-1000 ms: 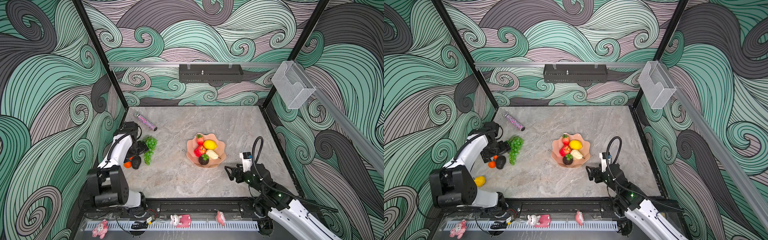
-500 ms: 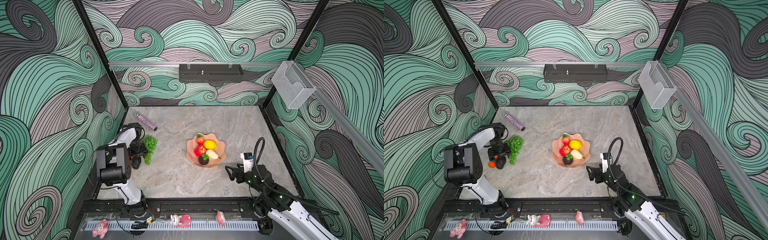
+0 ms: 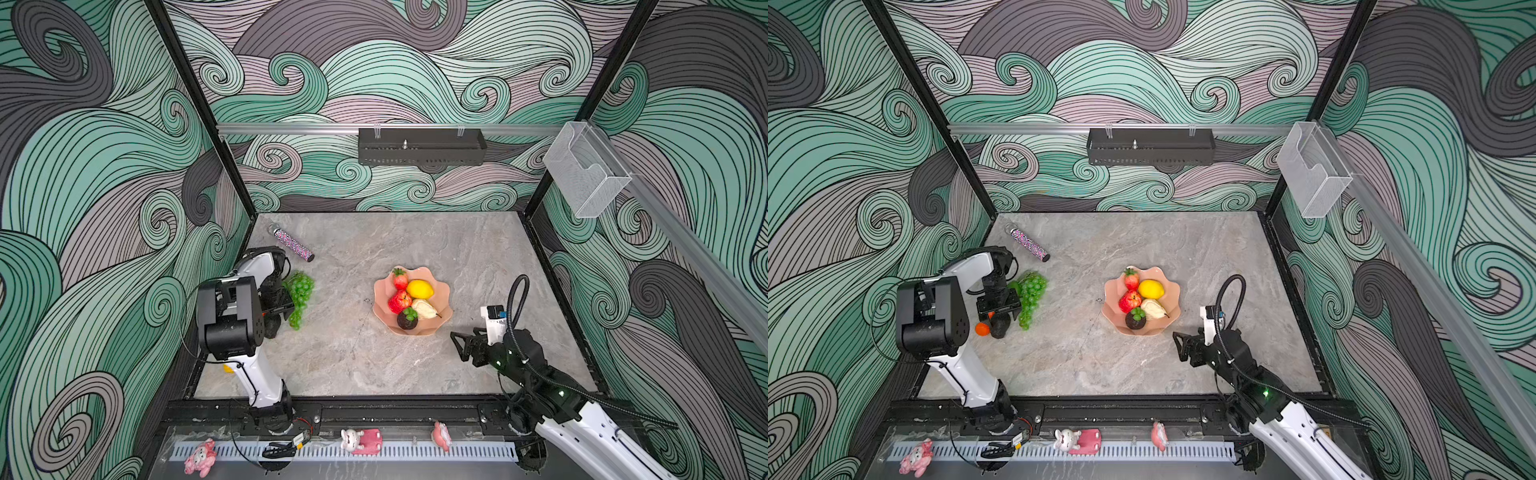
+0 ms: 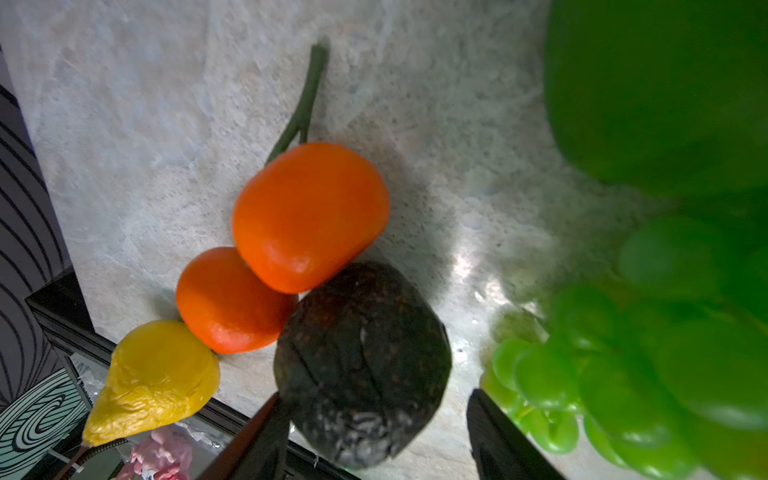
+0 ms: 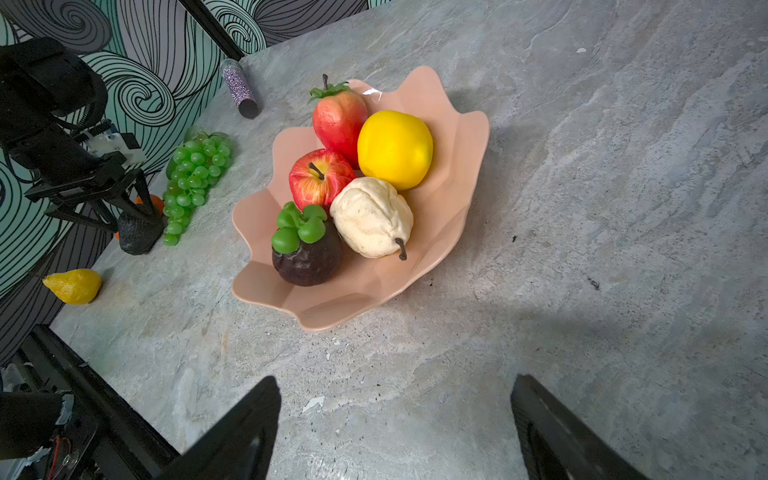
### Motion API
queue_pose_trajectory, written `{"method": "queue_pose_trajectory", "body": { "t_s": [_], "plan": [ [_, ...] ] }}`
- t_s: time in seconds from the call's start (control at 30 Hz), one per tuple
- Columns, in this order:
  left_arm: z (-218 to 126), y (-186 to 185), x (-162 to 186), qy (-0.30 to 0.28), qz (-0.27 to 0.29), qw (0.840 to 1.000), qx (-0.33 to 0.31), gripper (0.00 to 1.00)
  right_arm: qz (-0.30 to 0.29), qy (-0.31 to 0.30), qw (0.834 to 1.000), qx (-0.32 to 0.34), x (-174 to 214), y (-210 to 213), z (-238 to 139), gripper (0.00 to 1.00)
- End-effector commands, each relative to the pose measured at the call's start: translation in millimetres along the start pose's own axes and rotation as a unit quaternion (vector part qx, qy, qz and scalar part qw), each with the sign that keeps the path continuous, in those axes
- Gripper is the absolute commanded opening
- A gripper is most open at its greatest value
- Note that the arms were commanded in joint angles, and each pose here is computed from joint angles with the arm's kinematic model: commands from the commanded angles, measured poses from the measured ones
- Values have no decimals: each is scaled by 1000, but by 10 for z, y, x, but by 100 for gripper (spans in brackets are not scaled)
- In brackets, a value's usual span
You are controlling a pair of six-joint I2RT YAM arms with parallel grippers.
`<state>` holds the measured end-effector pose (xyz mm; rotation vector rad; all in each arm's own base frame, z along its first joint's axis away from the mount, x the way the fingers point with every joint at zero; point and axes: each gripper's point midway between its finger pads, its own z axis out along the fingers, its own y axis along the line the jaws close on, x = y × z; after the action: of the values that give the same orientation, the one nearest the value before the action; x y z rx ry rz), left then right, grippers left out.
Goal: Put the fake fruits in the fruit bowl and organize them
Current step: 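Lower the left gripper onto the dark avocado and grasp it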
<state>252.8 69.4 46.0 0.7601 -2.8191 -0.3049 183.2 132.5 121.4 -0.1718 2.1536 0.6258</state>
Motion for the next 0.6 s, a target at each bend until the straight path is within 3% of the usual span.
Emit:
{"method": "queue_pose_trajectory", "body": {
  "t_s": [0.0, 0.57],
  "plan": [
    [5, -66, 15, 11, -2, 1000, 21, 72, 0, 0, 1000, 0, 9, -6, 21, 87],
    [82, -173, 40, 20, -7, 998, 54, 56, 0, 2, 1000, 0, 10, -2, 30, 87]
  ]
}}
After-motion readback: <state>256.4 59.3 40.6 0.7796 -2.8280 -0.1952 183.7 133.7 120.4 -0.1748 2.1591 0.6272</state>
